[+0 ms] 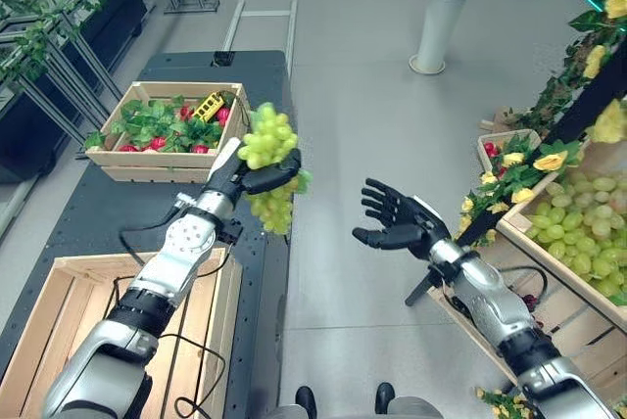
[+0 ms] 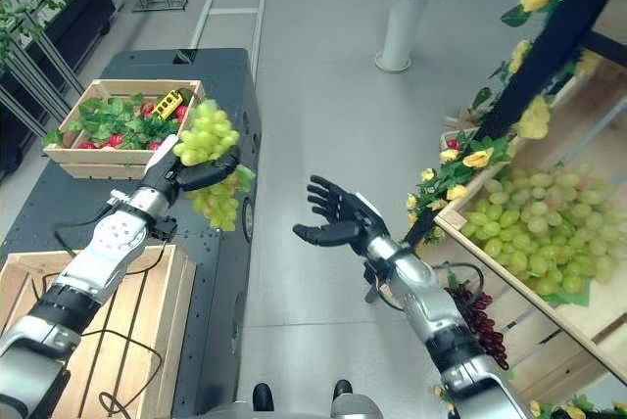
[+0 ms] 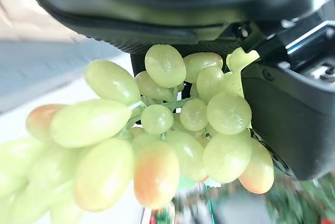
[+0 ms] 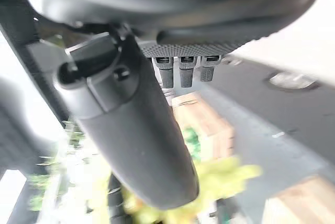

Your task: Pick up the fruits from the basket on one side to the basket on the other side

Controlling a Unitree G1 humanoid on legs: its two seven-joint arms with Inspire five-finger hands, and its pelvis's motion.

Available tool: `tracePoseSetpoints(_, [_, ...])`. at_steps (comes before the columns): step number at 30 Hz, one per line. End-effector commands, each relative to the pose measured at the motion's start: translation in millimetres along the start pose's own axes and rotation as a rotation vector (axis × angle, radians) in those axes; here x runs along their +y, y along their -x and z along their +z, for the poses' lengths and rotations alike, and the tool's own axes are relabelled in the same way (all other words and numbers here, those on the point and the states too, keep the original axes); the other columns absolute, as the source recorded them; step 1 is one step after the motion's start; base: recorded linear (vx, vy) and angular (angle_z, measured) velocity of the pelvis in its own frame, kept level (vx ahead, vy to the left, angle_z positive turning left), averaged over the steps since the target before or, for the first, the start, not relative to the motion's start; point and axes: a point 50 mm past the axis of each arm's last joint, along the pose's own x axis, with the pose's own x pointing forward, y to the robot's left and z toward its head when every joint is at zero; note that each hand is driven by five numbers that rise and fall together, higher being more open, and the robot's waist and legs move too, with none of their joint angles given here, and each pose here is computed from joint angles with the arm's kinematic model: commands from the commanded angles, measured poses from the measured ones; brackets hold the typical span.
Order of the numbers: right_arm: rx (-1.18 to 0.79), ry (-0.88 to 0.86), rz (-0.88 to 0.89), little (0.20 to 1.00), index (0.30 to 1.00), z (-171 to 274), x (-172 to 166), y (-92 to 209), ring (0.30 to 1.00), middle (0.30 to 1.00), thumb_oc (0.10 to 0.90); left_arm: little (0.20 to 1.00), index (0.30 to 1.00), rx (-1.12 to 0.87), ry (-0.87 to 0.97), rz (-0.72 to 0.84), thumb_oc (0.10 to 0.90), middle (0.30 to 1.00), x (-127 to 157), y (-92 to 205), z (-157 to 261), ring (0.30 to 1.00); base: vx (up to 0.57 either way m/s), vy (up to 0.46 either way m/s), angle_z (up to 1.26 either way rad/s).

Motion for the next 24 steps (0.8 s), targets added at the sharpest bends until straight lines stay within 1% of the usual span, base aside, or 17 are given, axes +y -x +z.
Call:
tracePoseSetpoints(1, [-0.154, -0.082, 0.081, 0.900, 0.900, 37.8, 19.5, -23.2, 0.900, 0.900, 0.800, 0.300, 0.300, -0.303, 0.006, 0.106, 0.400, 0.300, 48.2, -29.7, 80.1, 0.300, -0.02, -0.016, -0.06])
tracePoseSetpoints(4, [-0.150, -0.158, 0.092, 0.900, 0.900, 37.7, 24.8, -30.7, 0.900, 0.900, 0.800, 0.300, 0.300, -0.332, 0.016, 0.065, 0.400, 0.300, 41.1, -37.5, 90.8, 0.300, -0.01, -0.006, -0.01])
tracePoseSetpoints(5, [-0.146, -0.191, 0.097, 0.900, 0.900, 37.0, 29.4, -35.6, 0.900, 0.900, 0.800, 0.300, 0.300, -0.347, 0.022, 0.037, 0.400, 0.300, 33.2, -41.7, 95.9, 0.300, 0.00, 0.000, 0.00])
tracePoseSetpoints(9, [-0.120, -0.276, 0.127, 0.900, 0.900, 33.8, 41.9, -43.9, 0.900, 0.900, 0.800, 0.300, 0.300, -0.378, 0.060, -0.010, 0.400, 0.300, 18.8, -47.4, 103.6, 0.300, 0.00, 0.000, 0.00])
tracePoseSetpoints(10, [-0.108, -0.302, 0.139, 0.900, 0.900, 32.1, 47.9, -47.5, 0.900, 0.900, 0.800, 0.300, 0.300, -0.393, 0.073, -0.030, 0.400, 0.300, 10.9, -49.5, 106.1, 0.300, 0.00, -0.010, -0.04])
tracePoseSetpoints(17, [-0.071, -0.401, 0.179, 0.900, 0.900, 26.7, 63.0, -57.0, 0.900, 0.900, 0.800, 0.300, 0.300, -0.434, 0.113, -0.087, 0.400, 0.300, -9.1, -54.8, 116.8, 0.300, 0.00, -0.004, -0.01])
tracePoseSetpoints(20, [-0.085, -0.438, 0.199, 0.900, 0.900, 28.5, 70.2, -59.9, 0.900, 0.900, 0.800, 0.300, 0.300, -0.448, 0.136, -0.103, 0.400, 0.300, -14.8, -56.1, 122.3, 0.300, 0.00, 0.000, 0.00])
tracePoseSetpoints(24, [-0.135, -0.440, 0.212, 0.900, 0.900, 39.4, 80.0, -66.3, 0.900, 0.900, 0.800, 0.300, 0.300, -0.446, 0.174, -0.147, 0.400, 0.300, -24.6, -57.4, 122.5, 0.300, 0.00, 0.000, 0.00])
